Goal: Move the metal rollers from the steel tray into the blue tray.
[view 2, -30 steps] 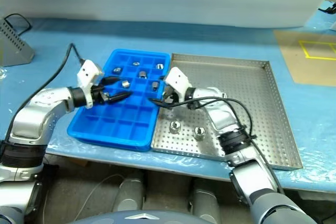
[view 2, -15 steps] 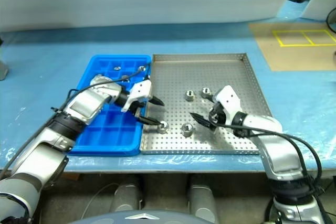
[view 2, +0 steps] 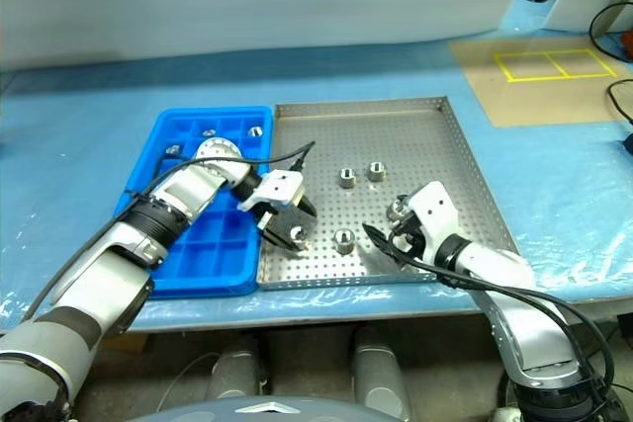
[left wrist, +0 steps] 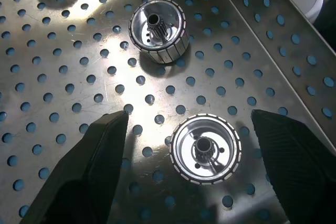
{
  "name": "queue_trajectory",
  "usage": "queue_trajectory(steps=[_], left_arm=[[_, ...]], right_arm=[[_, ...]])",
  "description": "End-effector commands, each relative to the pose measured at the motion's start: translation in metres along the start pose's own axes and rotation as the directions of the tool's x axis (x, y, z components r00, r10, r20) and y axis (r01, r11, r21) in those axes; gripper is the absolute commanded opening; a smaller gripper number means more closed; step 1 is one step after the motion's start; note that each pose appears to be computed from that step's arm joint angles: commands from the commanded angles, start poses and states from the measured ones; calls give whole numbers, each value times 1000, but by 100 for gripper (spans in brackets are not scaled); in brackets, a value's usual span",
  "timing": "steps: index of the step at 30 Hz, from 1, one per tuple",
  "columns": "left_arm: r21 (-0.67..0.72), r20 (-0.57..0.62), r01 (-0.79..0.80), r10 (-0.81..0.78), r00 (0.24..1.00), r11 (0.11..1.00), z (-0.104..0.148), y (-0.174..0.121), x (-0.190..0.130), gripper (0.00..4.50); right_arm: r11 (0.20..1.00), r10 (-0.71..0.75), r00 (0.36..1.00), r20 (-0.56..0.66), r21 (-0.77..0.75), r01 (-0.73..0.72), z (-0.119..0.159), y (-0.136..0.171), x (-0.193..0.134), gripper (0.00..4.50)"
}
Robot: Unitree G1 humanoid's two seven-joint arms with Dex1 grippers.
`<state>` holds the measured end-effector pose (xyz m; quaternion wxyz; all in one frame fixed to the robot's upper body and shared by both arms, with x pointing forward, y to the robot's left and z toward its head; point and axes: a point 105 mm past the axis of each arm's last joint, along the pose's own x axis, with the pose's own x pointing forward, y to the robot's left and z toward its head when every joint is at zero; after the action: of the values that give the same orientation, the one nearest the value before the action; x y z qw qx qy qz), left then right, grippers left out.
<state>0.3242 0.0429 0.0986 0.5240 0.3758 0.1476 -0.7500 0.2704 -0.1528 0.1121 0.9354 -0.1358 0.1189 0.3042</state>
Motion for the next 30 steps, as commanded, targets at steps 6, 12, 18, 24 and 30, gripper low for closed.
queue_trajectory(steps=[6, 12, 18, 24, 30], left_arm=[[65, -189, -21, 33, 982, 998, -6, 10, 1, 395], [133, -215, -7, 36, 976, 991, -4, 9, 1, 395], [97, -180, -53, 70, 981, 994, -5, 13, 6, 245], [67, -172, -78, 88, 981, 995, -8, 14, 4, 173], [49, 1, -163, 164, 987, 985, 20, 23, -12, 173]], right_arm=[[999, -19, 1000, 24, -42, 20, 4, 1, 5, 450], [998, -31, 999, 28, -47, 32, 4, 1, 8, 450], [998, -33, 999, 27, -52, 34, 3, 3, 10, 450], [997, -35, 999, 28, -61, 37, 4, 1, 11, 450], [998, 26, 997, 72, -52, -22, 17, 6, 13, 450]])
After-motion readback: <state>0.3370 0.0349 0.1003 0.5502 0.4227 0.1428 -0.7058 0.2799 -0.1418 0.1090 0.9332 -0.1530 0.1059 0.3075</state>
